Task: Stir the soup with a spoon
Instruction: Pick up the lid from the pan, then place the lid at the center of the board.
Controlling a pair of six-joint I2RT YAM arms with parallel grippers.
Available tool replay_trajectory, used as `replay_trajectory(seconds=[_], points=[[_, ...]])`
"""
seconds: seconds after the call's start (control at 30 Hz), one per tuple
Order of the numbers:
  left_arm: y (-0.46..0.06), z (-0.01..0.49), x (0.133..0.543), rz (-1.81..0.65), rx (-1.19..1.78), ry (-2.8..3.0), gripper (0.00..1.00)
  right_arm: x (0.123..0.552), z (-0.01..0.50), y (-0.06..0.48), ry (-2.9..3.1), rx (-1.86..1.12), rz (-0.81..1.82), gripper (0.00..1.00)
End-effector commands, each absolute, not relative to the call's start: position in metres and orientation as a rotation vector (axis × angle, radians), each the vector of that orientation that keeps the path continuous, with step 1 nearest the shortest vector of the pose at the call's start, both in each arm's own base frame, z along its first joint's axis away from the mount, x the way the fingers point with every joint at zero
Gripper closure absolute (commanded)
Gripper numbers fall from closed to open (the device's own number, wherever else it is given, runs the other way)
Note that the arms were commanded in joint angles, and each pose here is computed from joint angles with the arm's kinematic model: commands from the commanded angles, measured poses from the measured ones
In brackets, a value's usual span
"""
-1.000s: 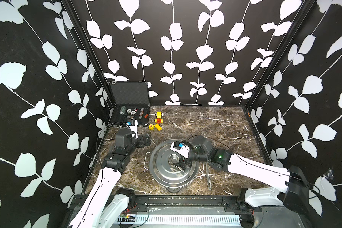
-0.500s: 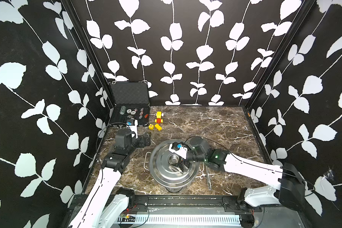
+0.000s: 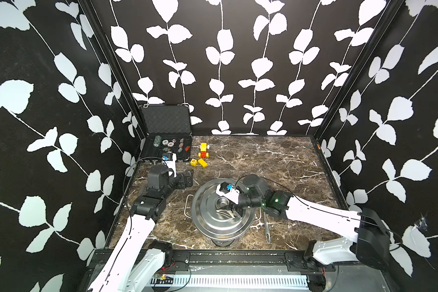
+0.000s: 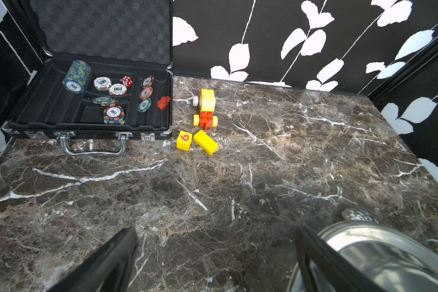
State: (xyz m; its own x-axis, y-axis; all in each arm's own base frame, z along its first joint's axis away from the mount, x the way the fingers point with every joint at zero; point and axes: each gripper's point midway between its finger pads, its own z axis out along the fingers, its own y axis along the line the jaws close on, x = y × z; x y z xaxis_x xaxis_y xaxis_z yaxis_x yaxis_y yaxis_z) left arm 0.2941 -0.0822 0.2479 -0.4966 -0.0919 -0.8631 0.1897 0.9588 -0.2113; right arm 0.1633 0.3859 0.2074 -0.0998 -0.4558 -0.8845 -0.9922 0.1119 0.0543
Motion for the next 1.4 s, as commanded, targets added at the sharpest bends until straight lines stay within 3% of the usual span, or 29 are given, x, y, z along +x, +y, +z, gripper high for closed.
replay_trajectory(seconds=[0.0,0.47,0.67,0.83,1.03,1.37], points=[[-0.08,0.245,0.291,-0.33,0.077,2.069,0.01,0.167,0.21,0.384,1.685,-1.391,0.947,0.5],[-0.051,0.246,0.287,-0.166,-0.037,2.082,0.01,0.187,0.296,0.383,1.529,-1.192,0.949,0.55],[-0.032,0.257,0.281,-0.075,-0.101,2.031,0.01,0.222,0.327,0.35,1.544,-0.991,0.828,0.56],[-0.034,0.263,0.281,-0.094,-0.099,2.006,0.01,0.267,0.338,0.288,1.632,-0.76,0.582,0.57],[-0.042,0.263,0.284,-0.137,-0.07,2.015,0.01,0.322,0.306,0.165,1.791,-0.359,0.296,0.58],[-0.059,0.263,0.288,-0.236,-0.022,2.008,0.01,0.346,0.19,0.023,1.954,0.137,0.039,0.58]])
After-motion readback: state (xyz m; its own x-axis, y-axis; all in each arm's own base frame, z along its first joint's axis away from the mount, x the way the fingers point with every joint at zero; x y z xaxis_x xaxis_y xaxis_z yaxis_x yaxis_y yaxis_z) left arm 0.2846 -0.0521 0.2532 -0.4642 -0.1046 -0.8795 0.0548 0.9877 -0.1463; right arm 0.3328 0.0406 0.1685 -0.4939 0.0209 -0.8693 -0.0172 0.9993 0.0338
